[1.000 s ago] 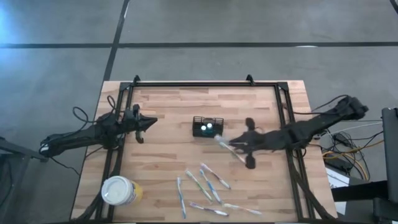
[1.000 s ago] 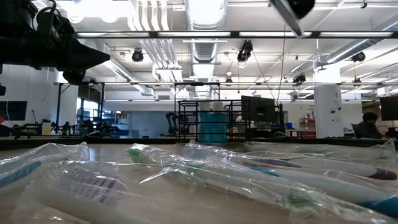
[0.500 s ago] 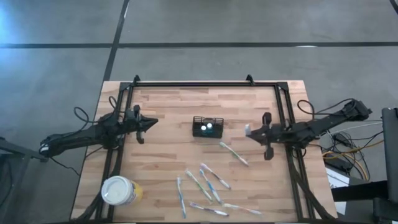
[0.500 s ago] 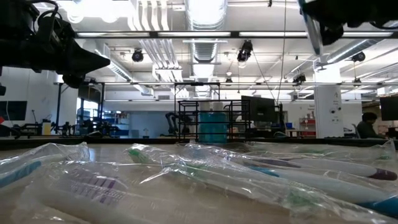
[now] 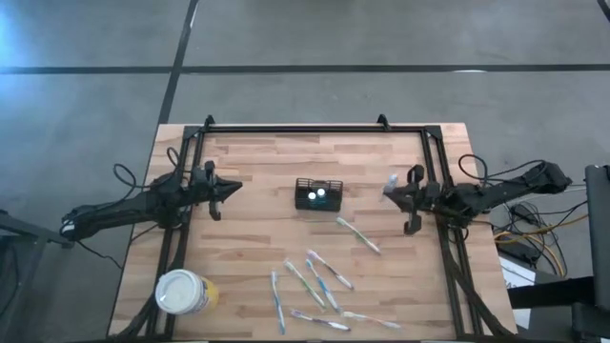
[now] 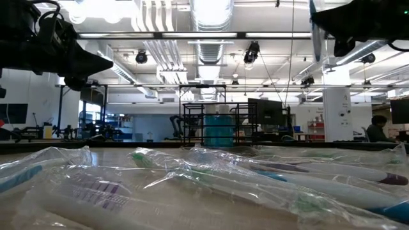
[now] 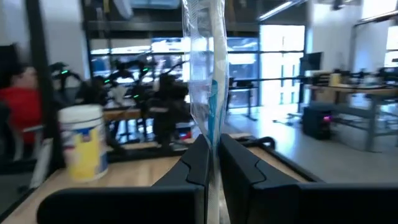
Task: Pick & Place toothbrushing station
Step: Put the top blue toothbrush into the wire organizer
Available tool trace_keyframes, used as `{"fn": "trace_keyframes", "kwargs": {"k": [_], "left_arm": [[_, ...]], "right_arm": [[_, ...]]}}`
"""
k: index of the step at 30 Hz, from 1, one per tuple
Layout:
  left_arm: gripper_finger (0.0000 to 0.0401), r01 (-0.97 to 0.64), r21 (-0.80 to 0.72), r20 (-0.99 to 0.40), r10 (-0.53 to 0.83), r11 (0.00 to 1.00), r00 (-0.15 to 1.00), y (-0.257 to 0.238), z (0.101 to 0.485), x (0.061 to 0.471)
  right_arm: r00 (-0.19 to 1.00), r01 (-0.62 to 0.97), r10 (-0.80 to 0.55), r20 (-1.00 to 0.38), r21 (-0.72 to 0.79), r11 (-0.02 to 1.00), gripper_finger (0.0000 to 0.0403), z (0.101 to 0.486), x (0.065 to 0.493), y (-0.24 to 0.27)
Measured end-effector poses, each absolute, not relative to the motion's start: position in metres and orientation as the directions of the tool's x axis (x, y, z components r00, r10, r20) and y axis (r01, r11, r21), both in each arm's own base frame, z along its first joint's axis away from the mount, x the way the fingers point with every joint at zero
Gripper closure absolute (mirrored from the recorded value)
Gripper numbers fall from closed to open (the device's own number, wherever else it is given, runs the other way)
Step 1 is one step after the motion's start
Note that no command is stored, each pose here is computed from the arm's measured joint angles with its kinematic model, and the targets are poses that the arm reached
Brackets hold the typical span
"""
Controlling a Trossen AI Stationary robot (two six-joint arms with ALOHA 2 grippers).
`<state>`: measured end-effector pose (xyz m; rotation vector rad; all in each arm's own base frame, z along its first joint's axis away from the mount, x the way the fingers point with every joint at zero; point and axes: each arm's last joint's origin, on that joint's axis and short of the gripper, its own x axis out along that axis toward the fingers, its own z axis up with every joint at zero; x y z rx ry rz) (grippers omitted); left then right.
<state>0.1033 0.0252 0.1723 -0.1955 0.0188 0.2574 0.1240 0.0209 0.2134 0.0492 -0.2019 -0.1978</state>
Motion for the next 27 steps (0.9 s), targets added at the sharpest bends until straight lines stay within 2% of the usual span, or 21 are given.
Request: {"fn": "trace_keyframes", "kwargs": {"k": [3, 9, 13, 16, 23, 27], "left_arm": [[0.0389, -0.255, -0.189, -0.045, 0.251, 0.948, 0.967, 0.025, 0.172, 0.103], [0.0389, -0.256, -0.186, -0.047, 0.251, 0.949, 0.967, 0.025, 0.172, 0.103], [0.0389, -0.257, -0.181, -0.052, 0.252, 0.949, 0.966, 0.025, 0.171, 0.103], [0.0389, -0.259, -0.181, -0.067, 0.251, 0.949, 0.966, 0.025, 0.166, 0.104], [0.0389, -0.27, -0.179, -0.08, 0.26, 0.946, 0.962, 0.026, 0.16, 0.104], [0.0389, -0.269, -0.179, -0.077, 0.26, 0.946, 0.963, 0.026, 0.161, 0.104]], "right_arm": [[0.953, 0.234, -0.241, 0.186, 0.062, 0.97, 0.0385, 0.217, 0.13, 0.016], [0.958, 0.233, -0.234, 0.168, 0.025, 0.972, 0.0385, 0.221, 0.152, 0.006], [0.945, 0.232, -0.228, 0.234, 0.011, 0.973, 0.0385, 0.219, 0.167, -0.003], [0.947, 0.208, -0.201, 0.251, -0.002, 0.978, 0.0385, 0.213, 0.179, -0.009], [0.955, 0.227, -0.223, 0.196, 0.004, 0.974, 0.0385, 0.197, 0.212, -0.021], [0.946, 0.244, -0.239, 0.219, 0.004, 0.97, 0.0385, 0.192, 0.229, -0.026]]}}
